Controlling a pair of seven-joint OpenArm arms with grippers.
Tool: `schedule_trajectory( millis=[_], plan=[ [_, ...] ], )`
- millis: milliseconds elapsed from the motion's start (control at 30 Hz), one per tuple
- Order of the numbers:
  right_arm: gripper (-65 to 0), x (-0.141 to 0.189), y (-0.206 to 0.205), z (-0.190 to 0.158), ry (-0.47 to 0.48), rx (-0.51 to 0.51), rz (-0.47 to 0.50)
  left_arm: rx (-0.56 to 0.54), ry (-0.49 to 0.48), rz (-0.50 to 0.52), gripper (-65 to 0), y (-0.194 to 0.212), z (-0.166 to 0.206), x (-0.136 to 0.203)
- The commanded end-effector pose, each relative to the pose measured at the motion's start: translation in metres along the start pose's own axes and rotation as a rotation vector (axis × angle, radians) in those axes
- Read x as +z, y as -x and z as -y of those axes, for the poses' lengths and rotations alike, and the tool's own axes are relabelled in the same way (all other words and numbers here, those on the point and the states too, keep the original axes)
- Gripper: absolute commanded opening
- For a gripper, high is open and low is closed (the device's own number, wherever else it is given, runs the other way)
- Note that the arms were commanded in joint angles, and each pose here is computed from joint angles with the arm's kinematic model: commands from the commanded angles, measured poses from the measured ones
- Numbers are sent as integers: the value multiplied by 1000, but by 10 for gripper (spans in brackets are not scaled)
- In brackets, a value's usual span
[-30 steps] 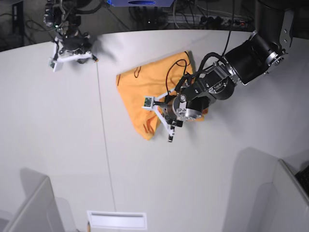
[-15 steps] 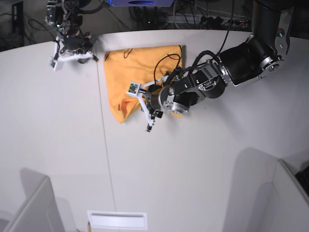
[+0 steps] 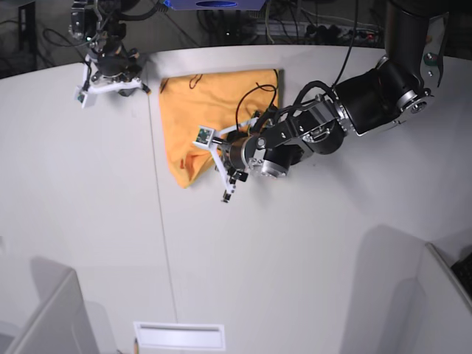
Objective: Fold the T-shirt properly
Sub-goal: 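Drag the bundle with the left gripper and flatten it into a square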
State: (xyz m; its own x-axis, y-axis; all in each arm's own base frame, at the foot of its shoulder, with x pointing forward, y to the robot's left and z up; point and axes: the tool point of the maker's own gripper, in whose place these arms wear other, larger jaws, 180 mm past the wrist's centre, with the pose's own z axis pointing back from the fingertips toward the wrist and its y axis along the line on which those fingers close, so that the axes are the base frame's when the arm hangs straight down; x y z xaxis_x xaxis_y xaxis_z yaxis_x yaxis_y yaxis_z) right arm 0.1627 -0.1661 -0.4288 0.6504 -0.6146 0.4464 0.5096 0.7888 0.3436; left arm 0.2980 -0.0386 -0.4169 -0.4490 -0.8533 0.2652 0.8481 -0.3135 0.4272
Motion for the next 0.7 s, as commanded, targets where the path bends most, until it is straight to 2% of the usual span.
schedule_trajectory(
  millis=[0,367,533,600,667],
  plan=[
    [-650,2,-6,-3,-10,6,24,-26,-37,-10,-650,2,-20,8],
    [-650,2,-6,-4,-12,7,22,-43,-69,-7,-650,-6,-39,10],
    [-650,2,-6,-4,-12,7,22,-51,-104,-19,-344,-2,-57,18],
    [-650,2,-6,-4,-12,7,22,-56,-121,-21,-267,-1,-66,22],
    [-650,1,-7,-4,-14,9,25,-64,-139,-23,-222,-1,-75,26]
  ],
)
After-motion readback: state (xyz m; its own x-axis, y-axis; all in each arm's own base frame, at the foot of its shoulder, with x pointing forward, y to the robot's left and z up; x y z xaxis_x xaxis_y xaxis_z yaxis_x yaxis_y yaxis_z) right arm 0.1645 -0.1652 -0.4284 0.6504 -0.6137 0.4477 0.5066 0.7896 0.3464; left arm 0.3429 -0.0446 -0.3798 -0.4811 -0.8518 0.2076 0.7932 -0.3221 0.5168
